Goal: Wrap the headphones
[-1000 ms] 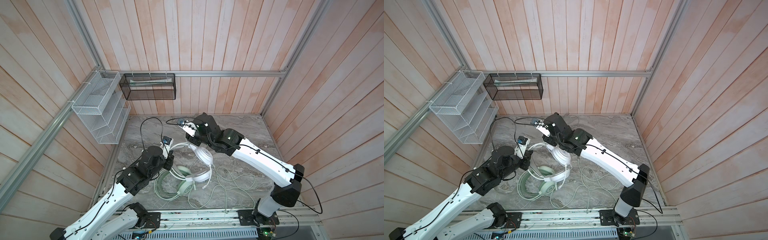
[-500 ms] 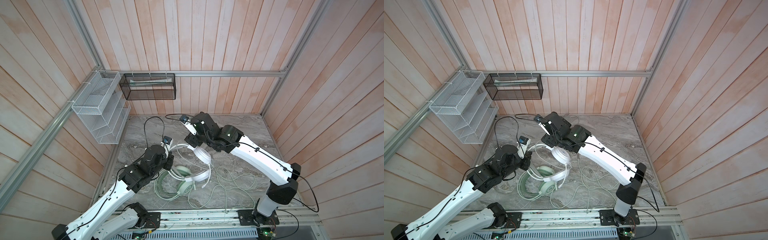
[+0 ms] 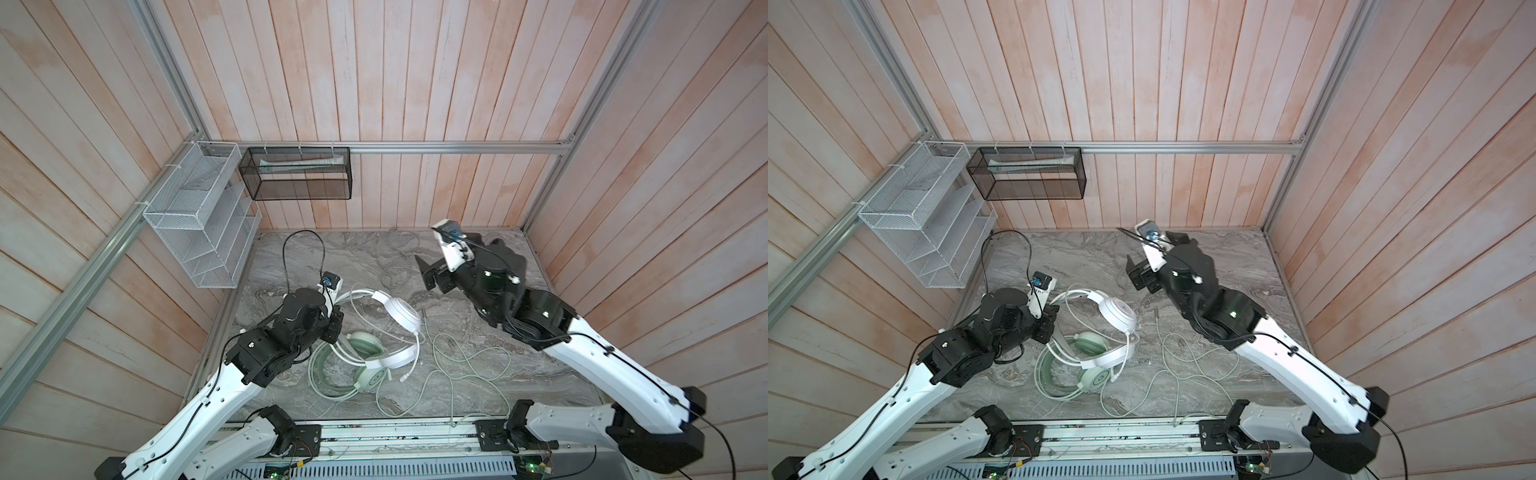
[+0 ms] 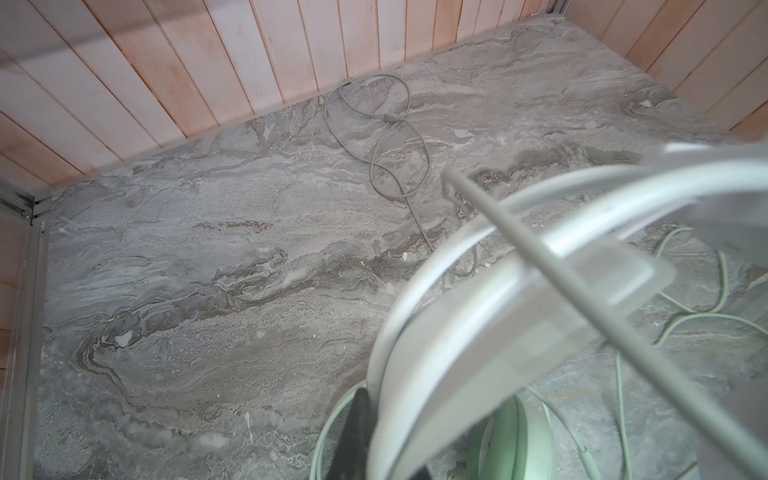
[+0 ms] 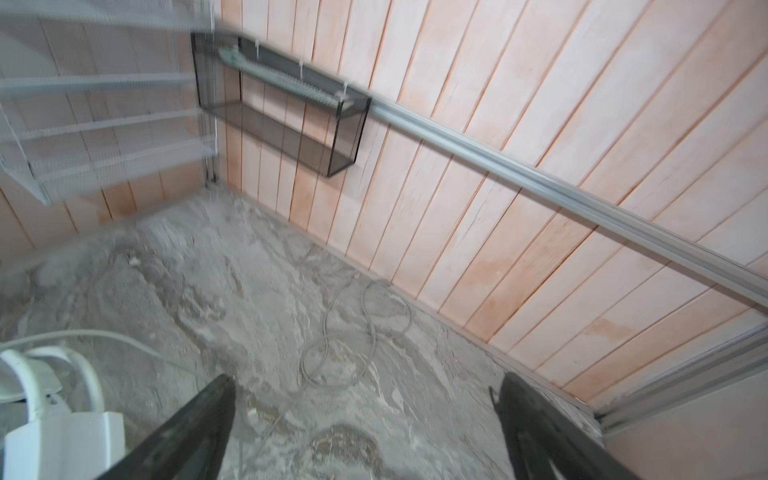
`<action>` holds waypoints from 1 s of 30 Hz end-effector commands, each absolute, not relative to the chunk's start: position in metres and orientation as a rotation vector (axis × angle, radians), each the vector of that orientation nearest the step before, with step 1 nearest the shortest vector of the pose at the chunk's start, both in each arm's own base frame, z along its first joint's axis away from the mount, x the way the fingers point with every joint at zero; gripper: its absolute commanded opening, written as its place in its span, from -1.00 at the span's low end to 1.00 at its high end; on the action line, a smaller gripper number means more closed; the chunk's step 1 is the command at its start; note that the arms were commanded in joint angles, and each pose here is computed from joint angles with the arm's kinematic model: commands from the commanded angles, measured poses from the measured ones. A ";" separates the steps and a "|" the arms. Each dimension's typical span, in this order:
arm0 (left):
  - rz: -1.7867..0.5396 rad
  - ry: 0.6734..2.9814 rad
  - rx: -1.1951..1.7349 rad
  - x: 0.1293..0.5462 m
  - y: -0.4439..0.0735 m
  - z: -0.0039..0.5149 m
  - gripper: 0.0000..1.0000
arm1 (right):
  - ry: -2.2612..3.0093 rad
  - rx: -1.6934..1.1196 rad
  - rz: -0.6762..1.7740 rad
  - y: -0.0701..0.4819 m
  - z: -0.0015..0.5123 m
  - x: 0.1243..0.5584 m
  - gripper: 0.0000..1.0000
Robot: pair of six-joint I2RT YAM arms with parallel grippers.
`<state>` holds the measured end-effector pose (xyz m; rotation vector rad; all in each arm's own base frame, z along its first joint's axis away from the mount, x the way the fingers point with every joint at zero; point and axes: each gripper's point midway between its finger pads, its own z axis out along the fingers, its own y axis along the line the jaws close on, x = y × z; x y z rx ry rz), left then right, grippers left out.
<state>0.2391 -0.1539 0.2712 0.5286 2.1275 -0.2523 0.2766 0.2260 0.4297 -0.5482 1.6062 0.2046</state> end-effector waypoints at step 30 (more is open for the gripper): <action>-0.383 1.938 0.626 0.224 -0.167 0.350 -1.00 | 1.642 -0.971 1.229 0.367 0.212 0.274 0.73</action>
